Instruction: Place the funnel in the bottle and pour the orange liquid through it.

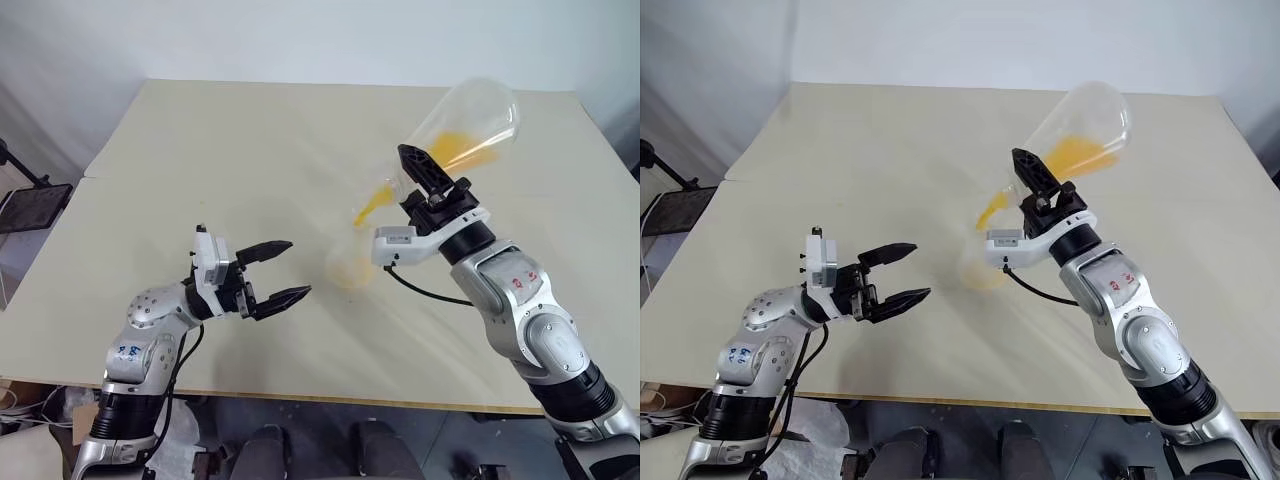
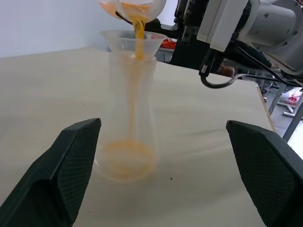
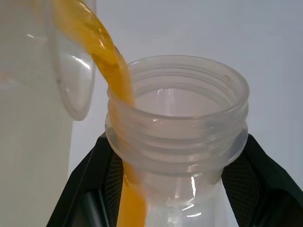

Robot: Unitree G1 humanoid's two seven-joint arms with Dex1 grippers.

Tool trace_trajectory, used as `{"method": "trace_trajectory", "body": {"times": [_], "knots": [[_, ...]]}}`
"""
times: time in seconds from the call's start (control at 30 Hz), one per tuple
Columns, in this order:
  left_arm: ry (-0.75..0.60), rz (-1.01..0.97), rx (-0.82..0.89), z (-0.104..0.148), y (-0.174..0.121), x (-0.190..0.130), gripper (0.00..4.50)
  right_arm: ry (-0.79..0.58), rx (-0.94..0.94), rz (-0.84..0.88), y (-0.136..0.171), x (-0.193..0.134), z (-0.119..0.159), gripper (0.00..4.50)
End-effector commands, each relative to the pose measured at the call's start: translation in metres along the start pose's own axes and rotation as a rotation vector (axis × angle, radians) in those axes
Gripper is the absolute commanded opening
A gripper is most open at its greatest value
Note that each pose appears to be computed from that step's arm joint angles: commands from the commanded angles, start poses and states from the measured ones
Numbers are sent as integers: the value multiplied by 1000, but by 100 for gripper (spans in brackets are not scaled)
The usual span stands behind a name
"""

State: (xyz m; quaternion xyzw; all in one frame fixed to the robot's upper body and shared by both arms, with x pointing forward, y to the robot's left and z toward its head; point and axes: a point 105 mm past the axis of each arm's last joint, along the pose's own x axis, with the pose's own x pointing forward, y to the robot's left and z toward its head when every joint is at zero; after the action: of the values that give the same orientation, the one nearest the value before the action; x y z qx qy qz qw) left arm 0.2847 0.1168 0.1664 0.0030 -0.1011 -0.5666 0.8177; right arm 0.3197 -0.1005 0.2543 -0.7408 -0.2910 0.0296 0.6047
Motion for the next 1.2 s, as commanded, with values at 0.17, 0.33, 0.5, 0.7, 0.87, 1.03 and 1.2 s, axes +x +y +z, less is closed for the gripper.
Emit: {"method": "trace_trajectory", "body": {"times": [0.17, 0.33, 0.5, 0.7, 0.87, 1.03, 1.2], "knots": [[-36, -23, 26, 10, -5, 5, 450, 25, -50, -57, -14, -3, -8, 244], [-39, -23, 24, 10, -6, 6, 450, 27, -61, -56, -12, -3, -8, 244], [-44, -21, 23, 10, -7, 7, 450, 27, -66, -57, -12, -3, -9, 244], [-49, -20, 22, 9, -7, 8, 450, 26, -82, -67, -14, -1, -10, 244], [-52, -19, 23, 9, -7, 8, 450, 25, -80, -67, -14, -1, -11, 244], [-57, -15, 27, 10, -7, 8, 450, 26, -85, -77, -16, 0, -11, 244], [-65, -10, 36, 11, -6, 9, 450, 26, -86, -80, -17, 0, -11, 244]]}}
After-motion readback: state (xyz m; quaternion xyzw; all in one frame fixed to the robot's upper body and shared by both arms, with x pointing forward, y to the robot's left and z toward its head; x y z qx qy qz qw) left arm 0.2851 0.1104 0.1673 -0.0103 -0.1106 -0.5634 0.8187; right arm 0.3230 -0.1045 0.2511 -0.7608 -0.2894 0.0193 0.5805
